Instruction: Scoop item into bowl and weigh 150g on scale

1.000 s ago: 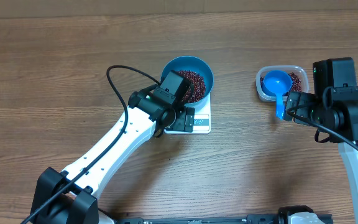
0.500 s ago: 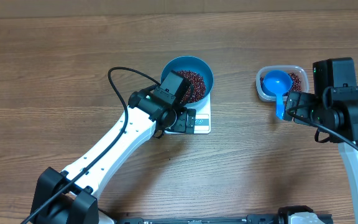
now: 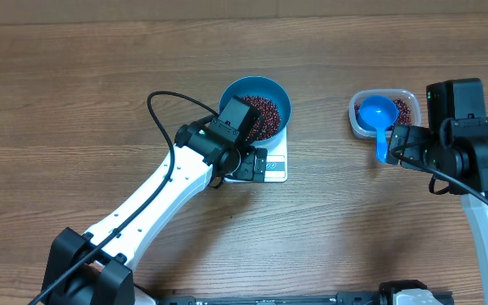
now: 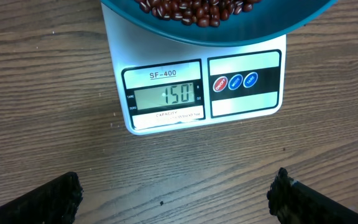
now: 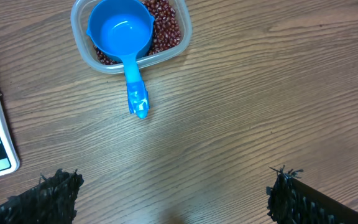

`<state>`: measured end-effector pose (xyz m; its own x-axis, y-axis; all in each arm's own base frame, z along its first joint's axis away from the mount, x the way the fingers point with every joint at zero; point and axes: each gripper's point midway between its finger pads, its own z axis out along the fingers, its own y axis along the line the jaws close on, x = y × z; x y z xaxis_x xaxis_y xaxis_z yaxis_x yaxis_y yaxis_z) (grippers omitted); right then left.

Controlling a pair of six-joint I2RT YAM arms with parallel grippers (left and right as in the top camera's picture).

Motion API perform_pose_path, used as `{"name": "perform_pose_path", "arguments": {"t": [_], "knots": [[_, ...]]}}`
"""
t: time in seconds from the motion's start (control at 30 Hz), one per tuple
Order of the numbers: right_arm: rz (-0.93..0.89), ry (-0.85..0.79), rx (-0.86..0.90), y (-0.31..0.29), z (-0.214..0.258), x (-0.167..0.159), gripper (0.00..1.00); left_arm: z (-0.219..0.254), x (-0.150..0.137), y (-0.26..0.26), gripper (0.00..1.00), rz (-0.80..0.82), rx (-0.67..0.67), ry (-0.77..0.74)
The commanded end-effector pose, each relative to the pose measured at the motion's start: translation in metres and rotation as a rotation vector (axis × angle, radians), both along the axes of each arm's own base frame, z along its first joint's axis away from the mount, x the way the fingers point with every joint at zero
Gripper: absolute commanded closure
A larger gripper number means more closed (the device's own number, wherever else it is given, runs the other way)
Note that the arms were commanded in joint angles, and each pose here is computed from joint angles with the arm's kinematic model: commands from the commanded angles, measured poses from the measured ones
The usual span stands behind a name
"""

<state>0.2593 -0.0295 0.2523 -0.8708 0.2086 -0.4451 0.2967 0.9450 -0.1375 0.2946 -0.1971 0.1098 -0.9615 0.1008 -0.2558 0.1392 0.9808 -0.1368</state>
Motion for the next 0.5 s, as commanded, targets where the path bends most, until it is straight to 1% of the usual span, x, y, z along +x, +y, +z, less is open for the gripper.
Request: {"name": "perform_pose_path", "arguments": {"t": [0.0,0.3,0.47], "knots": [[0.001,-0.034,-0.007,-0.002,0.011,0.003,0.0,0.002,0.003,-0.006,0.0,-0.021,-0.011,-0.006],[0.001,-0.034,-0.007,-0.002,0.011,0.003,0.0,0.002,0.009,0.003,0.0,-0.014,0.04,-0.039],[0.001,-0.034,-0.007,-0.002,0.011,0.003,0.0,-0.002,0.013,0.013,0.0,-0.008,0.096,-0.066]]}}
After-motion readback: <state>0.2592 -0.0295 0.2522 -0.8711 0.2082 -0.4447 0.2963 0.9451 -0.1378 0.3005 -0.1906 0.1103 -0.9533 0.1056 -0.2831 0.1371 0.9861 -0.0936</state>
